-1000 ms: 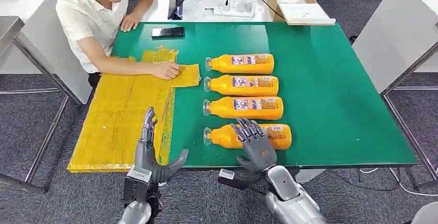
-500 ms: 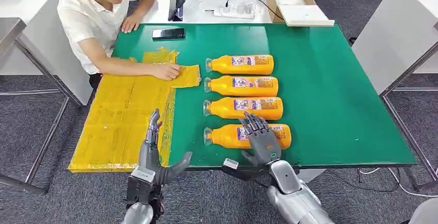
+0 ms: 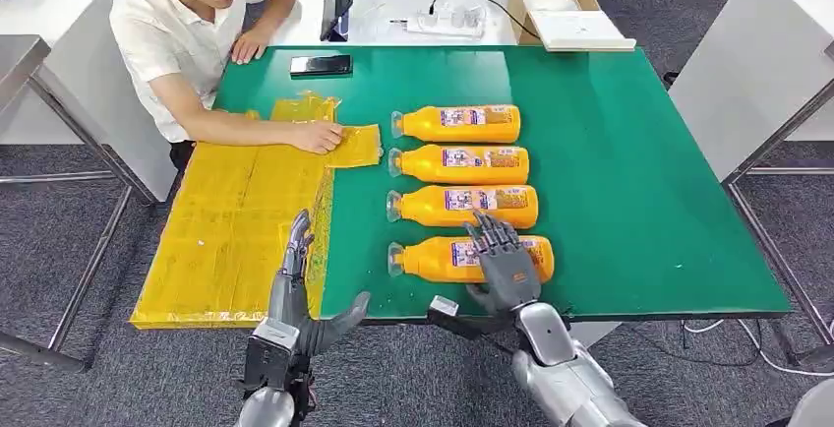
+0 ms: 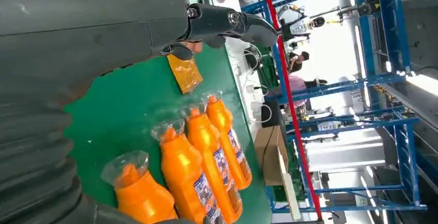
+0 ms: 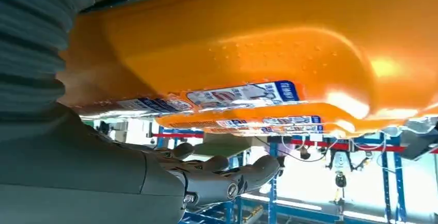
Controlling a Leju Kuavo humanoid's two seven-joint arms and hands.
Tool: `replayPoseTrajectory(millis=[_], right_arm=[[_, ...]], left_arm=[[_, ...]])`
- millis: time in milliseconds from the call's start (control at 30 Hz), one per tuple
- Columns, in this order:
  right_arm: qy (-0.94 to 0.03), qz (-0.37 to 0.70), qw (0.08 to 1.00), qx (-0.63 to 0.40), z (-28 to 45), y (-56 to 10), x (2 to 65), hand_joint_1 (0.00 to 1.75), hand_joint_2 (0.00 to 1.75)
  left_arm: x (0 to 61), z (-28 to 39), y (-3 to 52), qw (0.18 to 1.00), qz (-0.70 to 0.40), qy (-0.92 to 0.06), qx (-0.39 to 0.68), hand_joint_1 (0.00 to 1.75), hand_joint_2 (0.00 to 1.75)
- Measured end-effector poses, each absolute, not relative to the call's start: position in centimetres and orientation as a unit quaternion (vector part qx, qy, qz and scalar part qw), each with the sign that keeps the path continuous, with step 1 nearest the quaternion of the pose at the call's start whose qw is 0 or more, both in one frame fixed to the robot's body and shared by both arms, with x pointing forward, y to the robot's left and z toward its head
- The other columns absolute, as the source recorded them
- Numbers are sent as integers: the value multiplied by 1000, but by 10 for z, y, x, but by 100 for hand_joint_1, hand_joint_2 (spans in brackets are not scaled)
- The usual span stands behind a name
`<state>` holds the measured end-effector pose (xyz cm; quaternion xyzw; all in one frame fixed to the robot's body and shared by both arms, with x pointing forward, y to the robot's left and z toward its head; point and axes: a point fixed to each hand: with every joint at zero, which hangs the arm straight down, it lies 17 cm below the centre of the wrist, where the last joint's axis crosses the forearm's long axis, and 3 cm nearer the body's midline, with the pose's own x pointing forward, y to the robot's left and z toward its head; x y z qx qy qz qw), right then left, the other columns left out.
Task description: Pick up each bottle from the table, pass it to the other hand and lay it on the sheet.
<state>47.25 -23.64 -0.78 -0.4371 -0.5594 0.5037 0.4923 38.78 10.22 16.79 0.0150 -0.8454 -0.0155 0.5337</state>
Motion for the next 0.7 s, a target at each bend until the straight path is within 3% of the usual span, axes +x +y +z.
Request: replayPoseTrajectory(millis=[100,133,500,533,700], right_arm=[[-540,509,510,-435,-16,-245,474,0,175],[-535,509,516,-434,-18,-248,475,70,175],[-488,531,557,-412,-38,-267,481,70,175],[-488,531,557,-412,-37,-267,481,175,175],[-474,540,565,-405,-41,-270,483,175,175]], left_arm=[[388,168,101,534,-20,-845,17,0,175],[388,168,101,534,-21,-845,17,0,175],[391,170,97,535,-28,-844,11,0,175],[391,170,97,535,-28,-844,11,0,175],[392,171,97,535,-30,-844,9,0,175]])
